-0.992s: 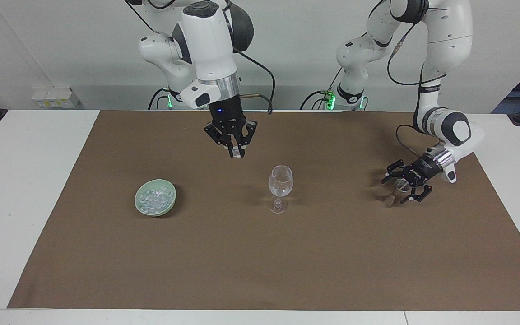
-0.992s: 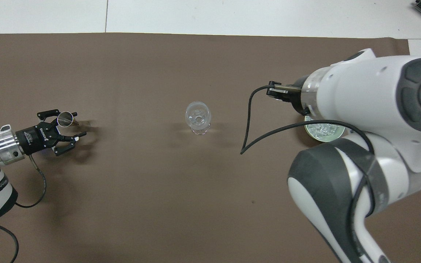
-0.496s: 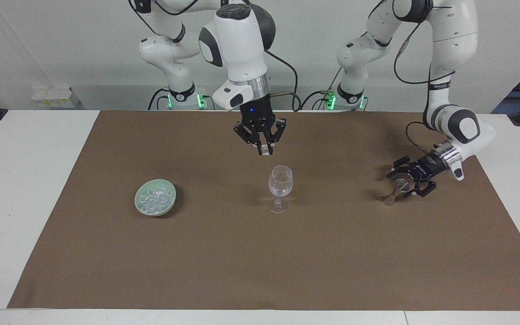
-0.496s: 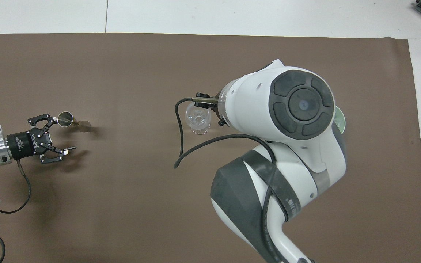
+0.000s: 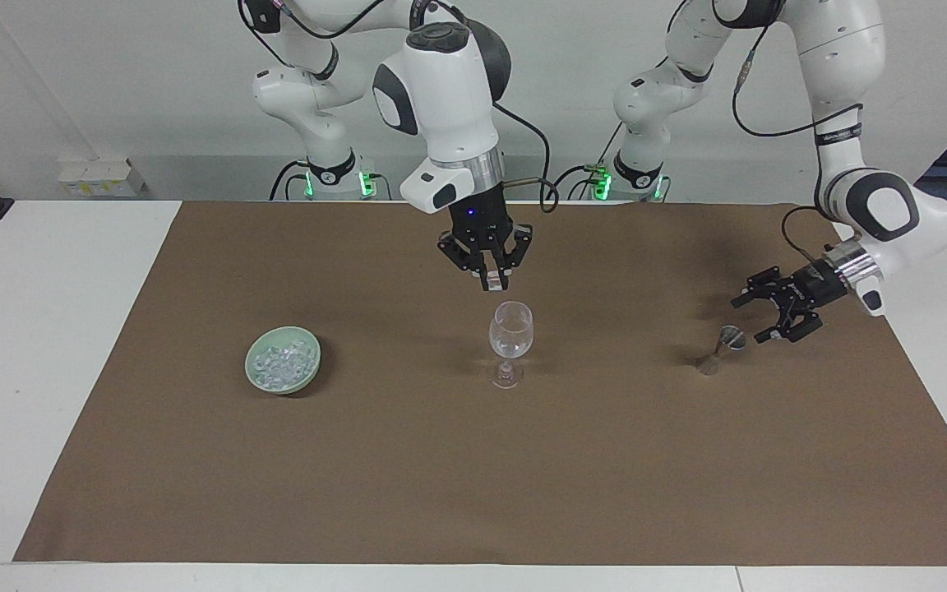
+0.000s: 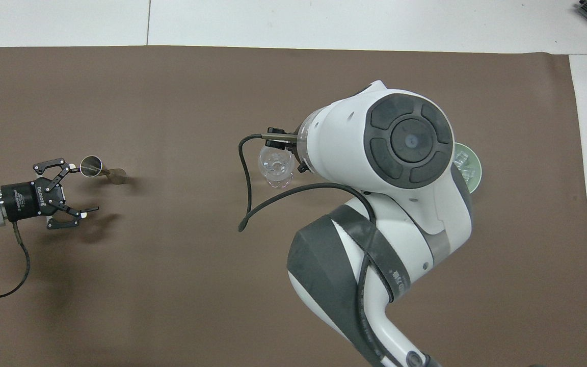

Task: Pour wine and add ice with both arms

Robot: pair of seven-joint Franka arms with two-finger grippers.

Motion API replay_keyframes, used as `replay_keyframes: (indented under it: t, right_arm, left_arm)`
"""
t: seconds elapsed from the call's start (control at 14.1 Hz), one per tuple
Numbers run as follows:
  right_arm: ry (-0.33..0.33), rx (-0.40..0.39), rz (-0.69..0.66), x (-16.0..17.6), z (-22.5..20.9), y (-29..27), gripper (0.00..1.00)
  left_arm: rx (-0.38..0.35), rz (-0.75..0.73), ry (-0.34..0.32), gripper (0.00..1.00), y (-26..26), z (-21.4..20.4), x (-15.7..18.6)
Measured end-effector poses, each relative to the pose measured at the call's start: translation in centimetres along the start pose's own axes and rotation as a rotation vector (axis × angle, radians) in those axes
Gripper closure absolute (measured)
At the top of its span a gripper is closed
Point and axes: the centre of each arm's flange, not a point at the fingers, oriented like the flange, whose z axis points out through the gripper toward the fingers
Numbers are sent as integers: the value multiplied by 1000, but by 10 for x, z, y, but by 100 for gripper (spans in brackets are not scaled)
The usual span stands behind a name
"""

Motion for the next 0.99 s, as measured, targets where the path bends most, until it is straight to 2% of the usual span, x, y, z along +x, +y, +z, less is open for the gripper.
replay_keyframes:
  t: [0.28,0.64,0.85,0.99]
  right_arm:
    - [2,9,-30,-9,37,-20,76]
    - [5,-30,-52,-9,63,-19,76]
    - [1,-39,-57,-11,70,-21,76]
    - [2,-38,-57,-11,69,-21,76]
  left_arm:
    - [110,236,76,0,11,-30,-23]
    - [298,515,192,0,26,-61,-43]
    - [426,691,243,0,33,-61,-67]
    - [524,804,286,0,43,-51,-100]
